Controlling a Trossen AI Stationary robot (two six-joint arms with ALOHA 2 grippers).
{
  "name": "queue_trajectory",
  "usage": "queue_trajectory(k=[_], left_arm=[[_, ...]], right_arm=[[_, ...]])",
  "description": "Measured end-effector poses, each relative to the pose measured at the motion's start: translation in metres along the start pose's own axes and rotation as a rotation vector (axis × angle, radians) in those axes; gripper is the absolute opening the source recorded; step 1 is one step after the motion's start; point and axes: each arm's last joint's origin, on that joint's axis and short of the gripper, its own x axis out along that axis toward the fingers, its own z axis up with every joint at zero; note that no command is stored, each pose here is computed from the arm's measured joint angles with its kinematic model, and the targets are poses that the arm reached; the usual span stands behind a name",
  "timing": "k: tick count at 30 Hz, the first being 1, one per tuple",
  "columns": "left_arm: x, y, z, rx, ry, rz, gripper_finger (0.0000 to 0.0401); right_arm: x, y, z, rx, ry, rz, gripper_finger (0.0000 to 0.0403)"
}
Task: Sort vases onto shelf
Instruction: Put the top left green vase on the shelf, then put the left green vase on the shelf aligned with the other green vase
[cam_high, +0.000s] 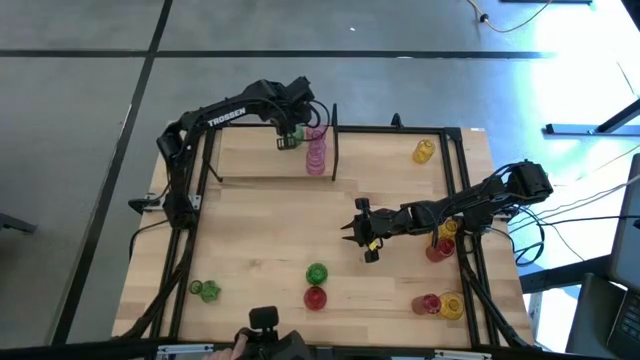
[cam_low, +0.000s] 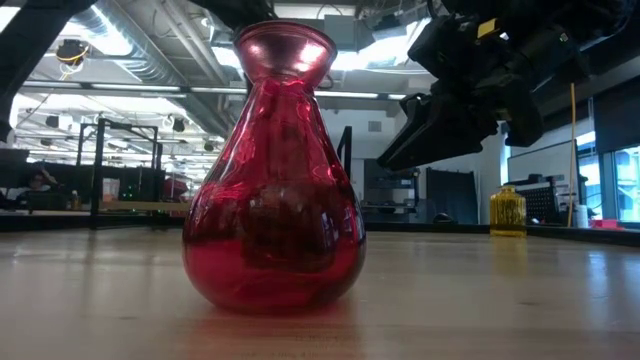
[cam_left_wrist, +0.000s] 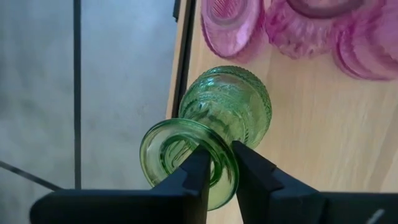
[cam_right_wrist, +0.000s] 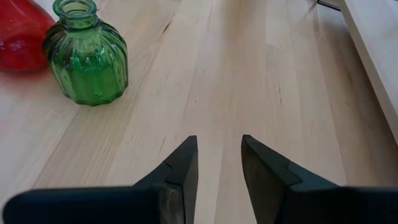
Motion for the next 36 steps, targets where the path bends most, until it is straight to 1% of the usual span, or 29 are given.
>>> queue_trajectory(k=[7,14,23,28,36], left_arm=[[0.000,0.001,0.002,-0.008,-0.021,0.010,0.0082],[0.000,0.001,0.003,-0.012,-0.041,-0.002,0.0118],[-0.004,-0.002,0.005,-0.024,-0.053,0.008,0.0126],[-0.017,-0.002,0.008,-0.020,-0.066,0.004,0.0126],[-0.053,-0.004,0.011,-0.030,-0.072,0.003,0.0126]], right_arm=[[0.000,0.000,0.000,0.000,0.002,0.000,0.0108],[0.000,0.000,-0.001,-0.001,0.006,0.001,0.0108],[0.000,0.000,-0.001,-0.001,0.006,0.001,0.0108],[0.000,0.000,-0.001,-0.001,0.005,0.001,0.0108],[0.000,0.000,0.000,0.003,0.005,0.001,0.0108]])
